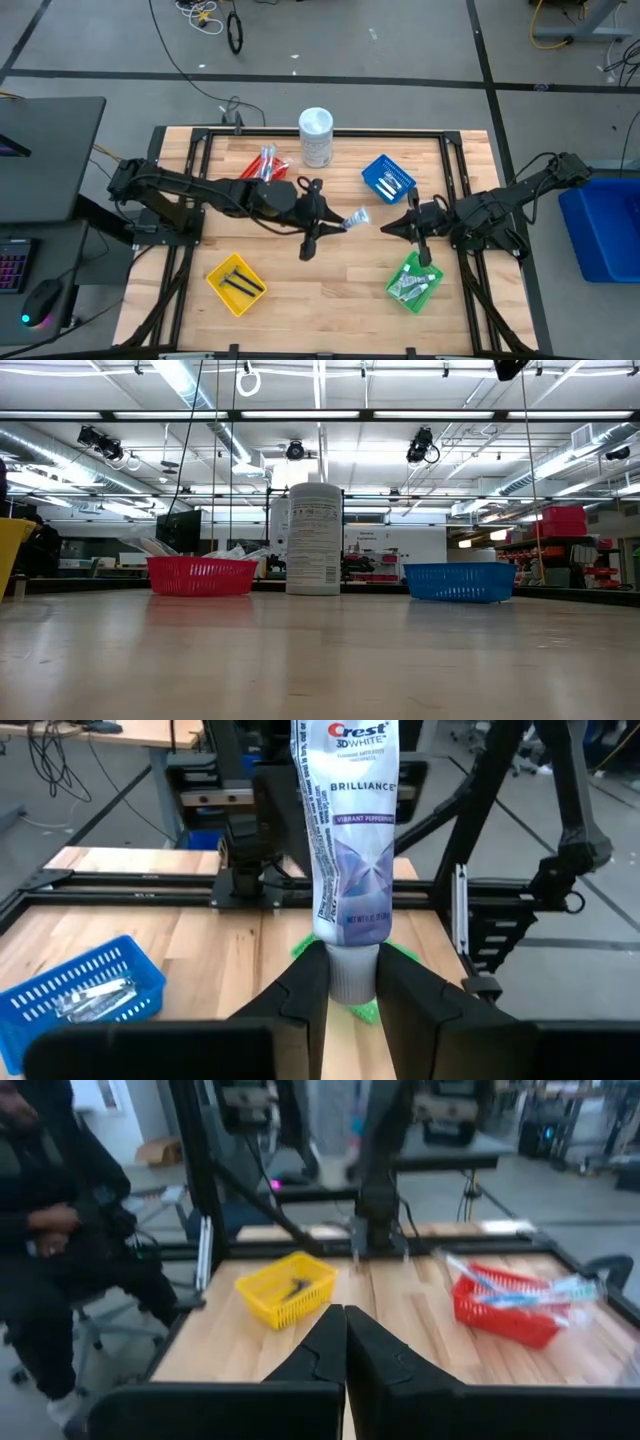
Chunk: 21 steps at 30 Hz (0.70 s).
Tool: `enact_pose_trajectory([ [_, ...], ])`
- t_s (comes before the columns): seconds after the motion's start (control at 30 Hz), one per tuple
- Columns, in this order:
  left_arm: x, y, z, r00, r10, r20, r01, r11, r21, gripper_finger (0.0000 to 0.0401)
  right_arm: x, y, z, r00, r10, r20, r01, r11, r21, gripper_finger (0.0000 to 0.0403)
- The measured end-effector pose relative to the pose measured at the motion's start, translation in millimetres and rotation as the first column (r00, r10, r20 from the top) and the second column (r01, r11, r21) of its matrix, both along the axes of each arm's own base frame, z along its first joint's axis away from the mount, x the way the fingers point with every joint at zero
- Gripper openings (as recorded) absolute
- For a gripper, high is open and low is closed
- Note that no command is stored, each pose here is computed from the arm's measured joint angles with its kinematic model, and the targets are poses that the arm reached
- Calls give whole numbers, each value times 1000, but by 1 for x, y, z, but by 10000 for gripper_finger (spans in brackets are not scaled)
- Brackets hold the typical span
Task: Pick & Place Travel size toiletries
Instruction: Put the white toothpaste into the green basket
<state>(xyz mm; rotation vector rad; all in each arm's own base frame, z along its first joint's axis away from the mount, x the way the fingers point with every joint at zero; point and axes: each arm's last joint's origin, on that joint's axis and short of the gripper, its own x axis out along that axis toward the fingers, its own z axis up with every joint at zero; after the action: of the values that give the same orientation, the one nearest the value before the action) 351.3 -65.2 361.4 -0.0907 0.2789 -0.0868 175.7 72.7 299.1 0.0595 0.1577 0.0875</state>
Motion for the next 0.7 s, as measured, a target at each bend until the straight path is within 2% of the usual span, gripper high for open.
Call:
enact_pose_trajectory([
  [0.23,3,13,2,1000,-13,18,13,1000,-11,75,1,1,12,993,5,115,-4,1000,-3,3],
  [0.5,3,15,2,1000,-12,21,12,1000,-8,76,1,0,14,991,0,135,0,1000,1,6],
  [0.7,3,15,2,1000,-11,22,12,1000,-8,79,2,-2,15,985,-83,149,78,996,38,29],
])
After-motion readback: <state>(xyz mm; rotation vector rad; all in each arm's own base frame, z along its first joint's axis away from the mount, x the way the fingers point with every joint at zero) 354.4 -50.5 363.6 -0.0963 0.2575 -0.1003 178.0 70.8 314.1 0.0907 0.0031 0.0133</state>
